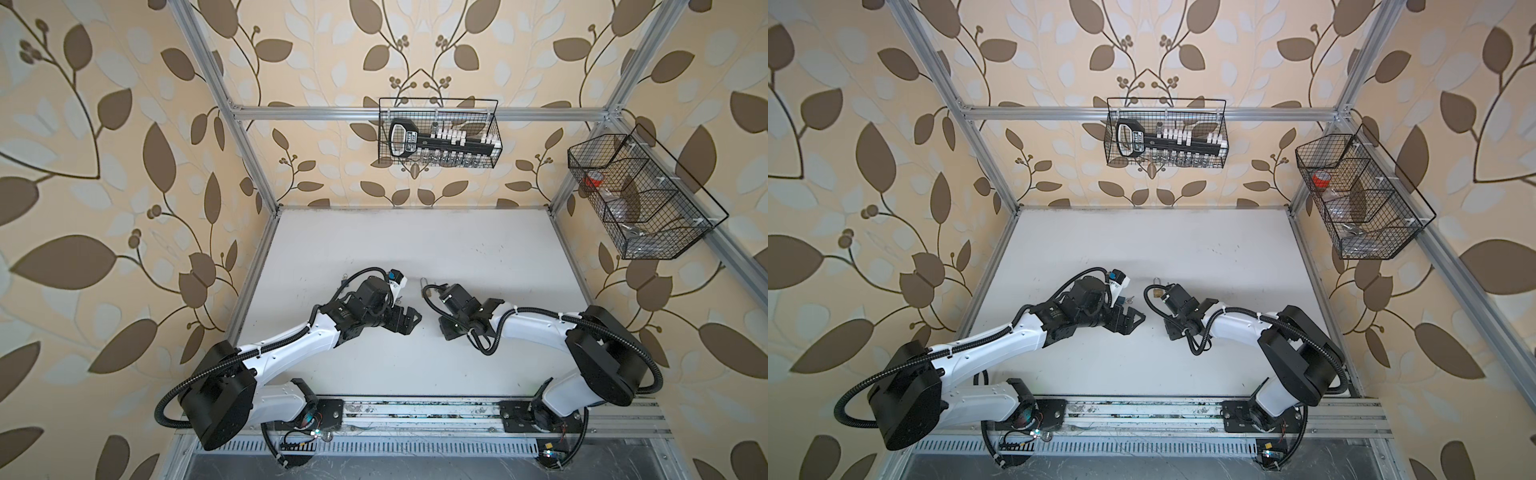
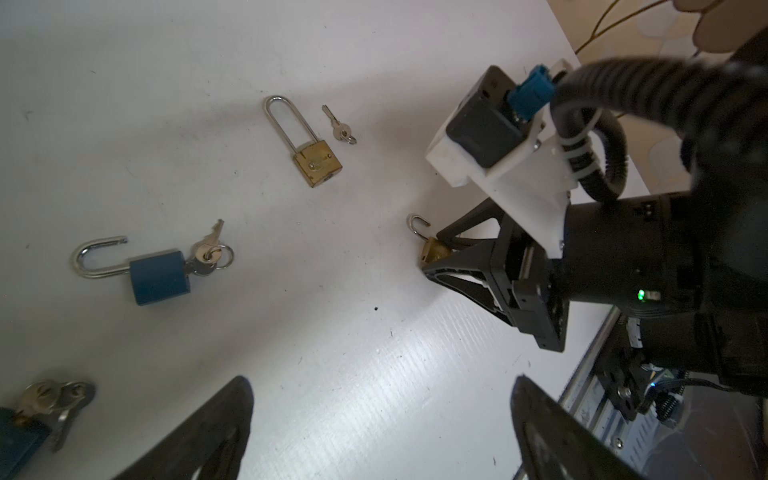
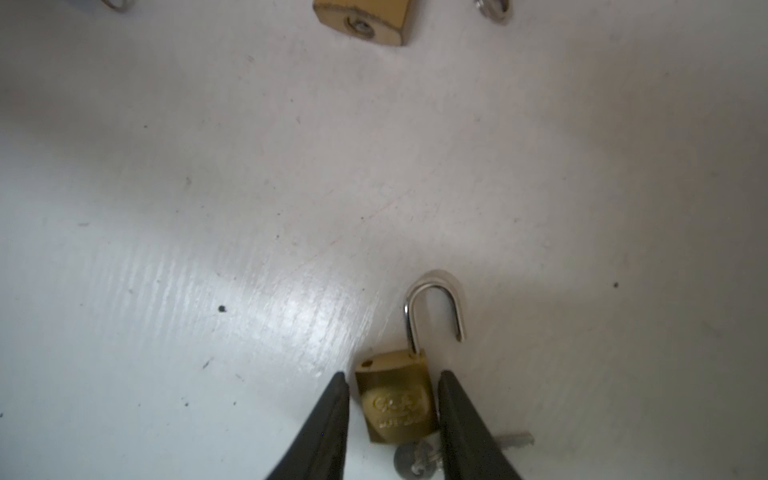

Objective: Lock with the key

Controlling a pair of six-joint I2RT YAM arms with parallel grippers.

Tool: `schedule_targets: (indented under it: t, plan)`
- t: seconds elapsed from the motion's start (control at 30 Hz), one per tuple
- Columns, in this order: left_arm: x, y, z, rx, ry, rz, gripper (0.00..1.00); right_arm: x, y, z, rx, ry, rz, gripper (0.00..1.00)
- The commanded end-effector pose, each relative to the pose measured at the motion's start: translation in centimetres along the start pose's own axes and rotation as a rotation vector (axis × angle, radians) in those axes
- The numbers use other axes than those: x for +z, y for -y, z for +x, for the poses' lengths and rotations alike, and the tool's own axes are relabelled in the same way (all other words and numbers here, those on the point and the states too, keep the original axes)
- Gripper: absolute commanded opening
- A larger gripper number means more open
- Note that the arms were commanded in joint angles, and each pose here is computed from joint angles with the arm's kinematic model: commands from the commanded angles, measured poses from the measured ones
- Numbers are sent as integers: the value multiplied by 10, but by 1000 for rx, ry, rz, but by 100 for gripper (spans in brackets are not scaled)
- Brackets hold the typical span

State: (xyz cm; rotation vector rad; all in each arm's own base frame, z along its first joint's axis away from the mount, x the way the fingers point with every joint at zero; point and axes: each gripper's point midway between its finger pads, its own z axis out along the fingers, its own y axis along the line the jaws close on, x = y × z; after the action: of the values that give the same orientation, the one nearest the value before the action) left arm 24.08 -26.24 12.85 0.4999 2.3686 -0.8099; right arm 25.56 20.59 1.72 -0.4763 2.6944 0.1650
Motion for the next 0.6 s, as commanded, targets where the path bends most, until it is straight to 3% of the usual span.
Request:
schedule_targets:
  t: [0.0,0.3,0.47,0.57]
  plan:
    - [-8,0,-8,-4,51,-18,96,6,10,15,-30,-74,86,36]
    - [-16,-8,-12,-28,88,-67,98,1,7,12,-44,-59,88,22]
    - [-33,-11,-28,-47,144,-69,99,-30,-7,-20,-35,105,-2,8]
    - [-48,-5,-47,21,164,-90,99,-58,-15,-45,-34,222,-75,0]
